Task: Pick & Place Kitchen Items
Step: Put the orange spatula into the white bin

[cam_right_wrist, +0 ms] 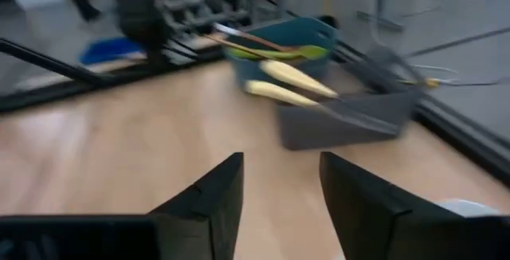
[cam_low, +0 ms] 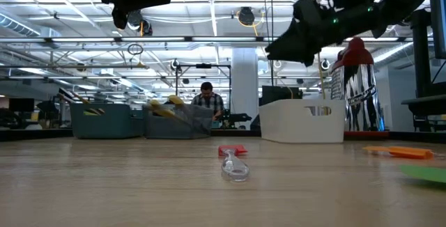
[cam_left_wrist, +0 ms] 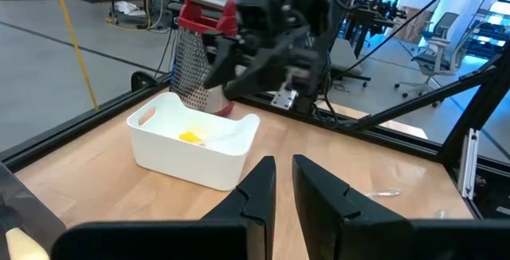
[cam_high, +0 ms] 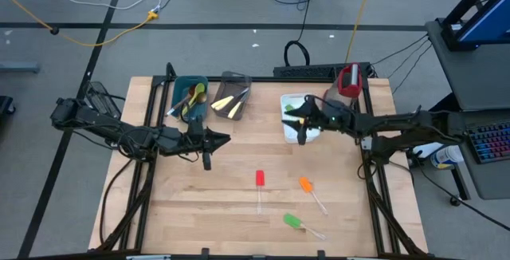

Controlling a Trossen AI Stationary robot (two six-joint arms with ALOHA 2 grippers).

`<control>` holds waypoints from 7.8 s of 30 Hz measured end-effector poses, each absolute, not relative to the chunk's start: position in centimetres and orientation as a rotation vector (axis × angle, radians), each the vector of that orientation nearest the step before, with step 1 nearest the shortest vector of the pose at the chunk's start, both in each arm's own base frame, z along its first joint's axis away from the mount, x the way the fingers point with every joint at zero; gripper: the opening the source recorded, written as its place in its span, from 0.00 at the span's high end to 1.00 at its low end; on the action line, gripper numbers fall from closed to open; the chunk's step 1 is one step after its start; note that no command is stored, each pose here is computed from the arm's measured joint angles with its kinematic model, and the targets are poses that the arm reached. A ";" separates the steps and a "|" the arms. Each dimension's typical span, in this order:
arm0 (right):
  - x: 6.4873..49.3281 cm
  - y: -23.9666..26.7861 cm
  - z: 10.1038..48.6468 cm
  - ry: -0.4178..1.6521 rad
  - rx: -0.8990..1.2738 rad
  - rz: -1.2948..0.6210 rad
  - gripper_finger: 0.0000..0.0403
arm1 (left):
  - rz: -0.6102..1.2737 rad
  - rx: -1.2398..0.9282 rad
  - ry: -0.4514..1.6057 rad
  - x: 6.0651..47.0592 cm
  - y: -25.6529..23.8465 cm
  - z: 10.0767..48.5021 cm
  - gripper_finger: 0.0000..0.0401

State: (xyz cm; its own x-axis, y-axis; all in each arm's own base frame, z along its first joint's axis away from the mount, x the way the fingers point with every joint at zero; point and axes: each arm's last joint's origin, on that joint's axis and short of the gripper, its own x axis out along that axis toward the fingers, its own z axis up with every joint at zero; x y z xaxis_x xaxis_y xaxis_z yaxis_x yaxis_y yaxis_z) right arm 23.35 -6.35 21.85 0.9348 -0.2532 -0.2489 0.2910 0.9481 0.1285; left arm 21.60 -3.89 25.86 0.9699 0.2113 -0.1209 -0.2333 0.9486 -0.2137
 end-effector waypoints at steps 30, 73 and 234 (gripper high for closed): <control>27.0 11.6 23.2 0.623 0.353 -0.099 0.59 | 0.226 -0.252 0.084 21.6 -3.9 26.0 0.89; 23.4 8.6 14.5 1.147 0.712 -0.409 0.59 | 0.229 -0.223 0.111 21.6 -3.9 25.7 0.89; 21.8 -10.3 17.7 0.713 0.196 -0.776 1.00 | 0.237 -0.212 0.113 21.6 -3.9 25.7 0.89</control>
